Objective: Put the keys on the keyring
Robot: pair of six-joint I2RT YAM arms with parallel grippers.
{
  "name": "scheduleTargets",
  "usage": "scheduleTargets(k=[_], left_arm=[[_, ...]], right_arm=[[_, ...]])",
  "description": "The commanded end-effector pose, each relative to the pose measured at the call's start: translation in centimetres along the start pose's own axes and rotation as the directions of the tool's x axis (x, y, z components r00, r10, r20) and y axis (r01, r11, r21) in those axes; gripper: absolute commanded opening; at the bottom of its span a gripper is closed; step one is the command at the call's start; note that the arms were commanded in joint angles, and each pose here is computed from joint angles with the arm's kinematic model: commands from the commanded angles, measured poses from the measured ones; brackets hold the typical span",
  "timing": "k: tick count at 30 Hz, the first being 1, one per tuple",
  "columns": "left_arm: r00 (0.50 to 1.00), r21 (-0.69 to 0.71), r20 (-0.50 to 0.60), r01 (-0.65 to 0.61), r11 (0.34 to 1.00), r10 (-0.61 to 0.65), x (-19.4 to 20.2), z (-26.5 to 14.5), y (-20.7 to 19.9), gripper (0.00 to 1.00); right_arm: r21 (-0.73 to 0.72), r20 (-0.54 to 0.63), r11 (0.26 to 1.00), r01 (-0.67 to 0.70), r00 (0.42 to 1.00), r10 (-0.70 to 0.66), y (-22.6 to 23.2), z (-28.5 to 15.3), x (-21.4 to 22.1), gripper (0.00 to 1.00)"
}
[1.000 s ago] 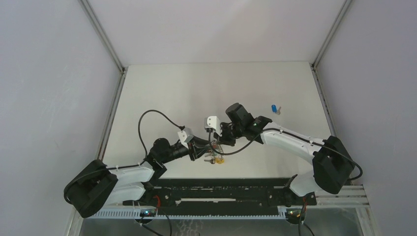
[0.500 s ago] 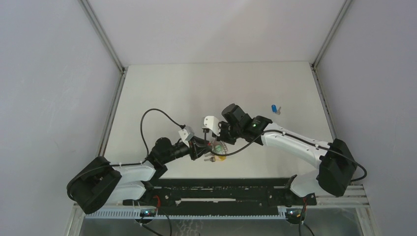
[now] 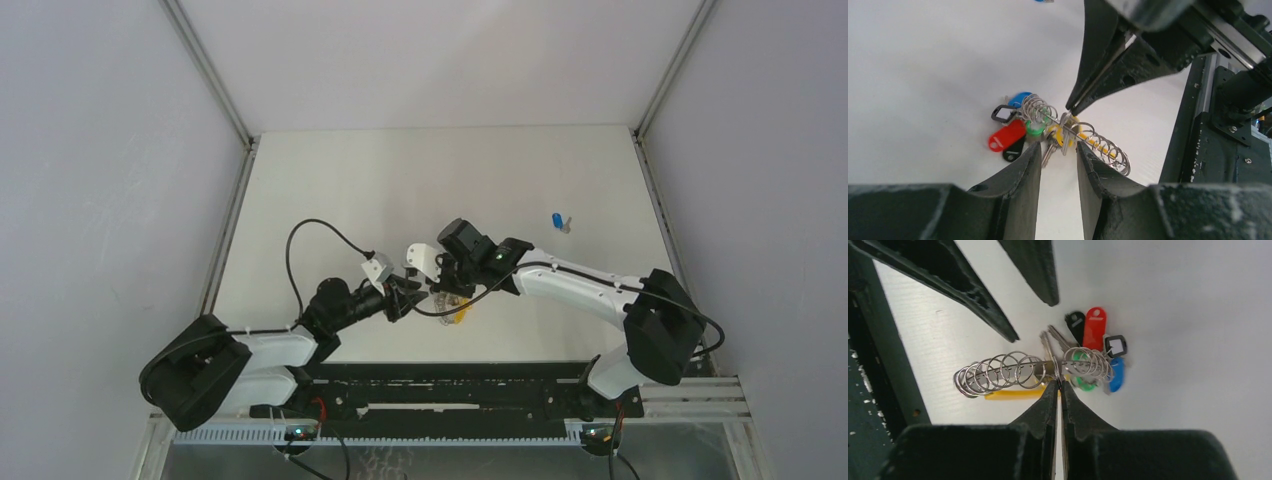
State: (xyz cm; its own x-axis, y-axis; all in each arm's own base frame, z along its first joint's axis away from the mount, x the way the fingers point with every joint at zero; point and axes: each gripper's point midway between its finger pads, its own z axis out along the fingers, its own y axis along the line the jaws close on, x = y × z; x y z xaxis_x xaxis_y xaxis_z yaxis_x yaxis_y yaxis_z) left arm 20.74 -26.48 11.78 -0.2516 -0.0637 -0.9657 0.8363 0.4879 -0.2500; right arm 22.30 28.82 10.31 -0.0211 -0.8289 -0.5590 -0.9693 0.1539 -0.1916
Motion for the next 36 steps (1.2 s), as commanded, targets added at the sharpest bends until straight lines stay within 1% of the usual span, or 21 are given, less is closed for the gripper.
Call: scheduleTargets(k=[1,6,11,15,24,31,36], left_arm=[[0.998,0.025,0.06,-0.012,1.0,0.01,-1.3,0.5,-0.2,0.37],[0.995,0.061,0.092,-0.029,0.998,0.023,-1.3,0.7,-0.7,0.37],[0.992,0.141,0.119,-0.07,0.988,0.054,-1.5,1.4,-1.7,0.36],[0.992,0.195,0.104,-0.089,0.977,0.07,-0.9,1.5,-2.4,0.34],[0.991,0.208,0.092,-0.113,0.972,0.096,-0.5,2.0,-2.2,0.33],[0.983,0.166,0.072,-0.181,0.969,0.171,0.8,1.9,-1.1,0.33],[0.969,0.164,0.077,-0.244,0.956,0.235,0.9,1.9,-0.7,0.35]], right_arm=[[-0.101,0.081,0.995,-0.019,0.996,0.027,1.2,0.3,-2.1,0.0],[-0.159,0.089,0.986,-0.041,0.994,0.056,1.7,0.7,-1.9,0.0],[-0.187,0.094,0.981,-0.053,0.993,0.072,1.9,0.7,-1.8,0.0],[-0.186,0.094,0.981,-0.063,0.992,0.082,1.7,0.6,-1.4,0.0],[-0.18,0.129,0.982,-0.048,0.989,0.072,1.2,-0.1,-1.4,0.0],[-0.178,0.156,0.983,-0.041,0.985,0.07,0.9,-0.1,-1.5,0.0],[-0.184,0.155,0.982,-0.028,0.986,0.058,1.3,0.1,-1.1,0.0]])
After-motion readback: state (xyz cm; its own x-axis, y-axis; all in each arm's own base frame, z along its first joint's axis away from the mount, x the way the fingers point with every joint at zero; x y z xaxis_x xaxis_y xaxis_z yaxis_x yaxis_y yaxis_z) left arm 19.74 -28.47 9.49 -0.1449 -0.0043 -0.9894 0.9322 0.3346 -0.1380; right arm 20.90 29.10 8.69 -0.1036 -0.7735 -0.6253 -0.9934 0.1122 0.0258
